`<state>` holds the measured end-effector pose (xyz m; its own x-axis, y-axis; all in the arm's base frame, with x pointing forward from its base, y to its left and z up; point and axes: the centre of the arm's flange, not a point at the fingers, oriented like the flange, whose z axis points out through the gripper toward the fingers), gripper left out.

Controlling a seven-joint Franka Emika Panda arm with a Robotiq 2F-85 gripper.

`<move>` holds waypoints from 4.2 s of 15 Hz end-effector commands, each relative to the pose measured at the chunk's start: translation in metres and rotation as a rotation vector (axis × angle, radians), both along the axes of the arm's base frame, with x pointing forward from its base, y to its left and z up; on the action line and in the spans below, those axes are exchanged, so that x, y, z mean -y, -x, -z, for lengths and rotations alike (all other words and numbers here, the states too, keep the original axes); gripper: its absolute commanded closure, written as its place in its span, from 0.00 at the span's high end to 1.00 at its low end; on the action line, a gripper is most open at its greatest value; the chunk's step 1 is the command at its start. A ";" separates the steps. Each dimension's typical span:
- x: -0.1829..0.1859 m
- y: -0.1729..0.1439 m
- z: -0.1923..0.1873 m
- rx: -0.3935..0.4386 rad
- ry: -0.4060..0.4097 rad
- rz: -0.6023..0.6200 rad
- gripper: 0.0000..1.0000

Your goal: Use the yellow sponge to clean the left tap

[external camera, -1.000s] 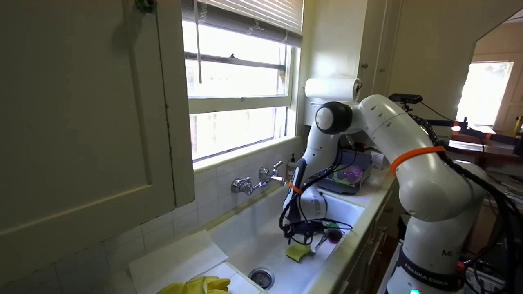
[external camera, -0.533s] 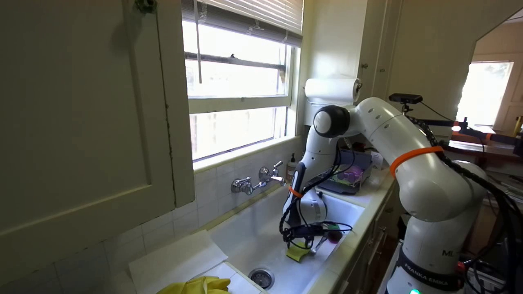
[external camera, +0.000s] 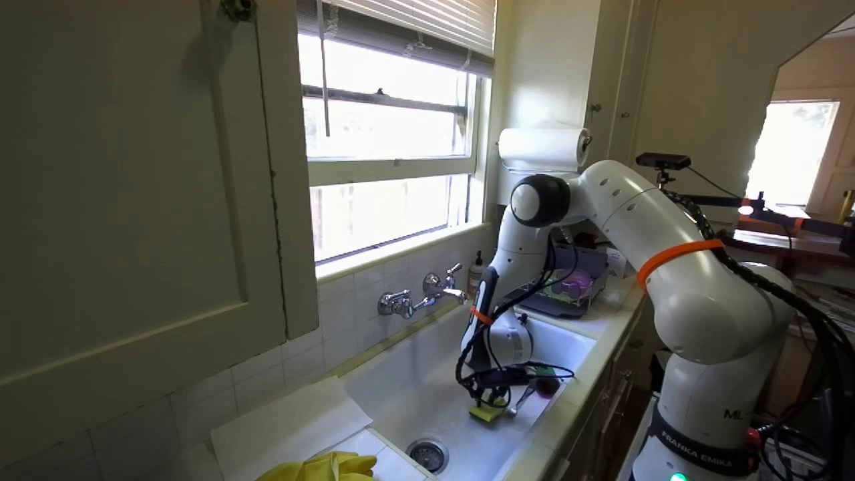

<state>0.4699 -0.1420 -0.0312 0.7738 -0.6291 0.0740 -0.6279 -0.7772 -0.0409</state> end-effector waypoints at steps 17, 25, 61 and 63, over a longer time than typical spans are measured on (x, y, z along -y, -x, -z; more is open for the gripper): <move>0.020 0.019 -0.058 0.015 -0.094 0.006 0.01; 0.018 0.003 -0.043 0.015 -0.084 0.033 0.51; 0.023 -0.031 -0.005 -0.128 -0.056 0.092 0.16; 0.027 -0.025 -0.013 -0.125 -0.050 0.170 0.38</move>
<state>0.5109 -0.1631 -0.0288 0.7168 -0.6964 -0.0341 -0.6969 -0.7171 -0.0054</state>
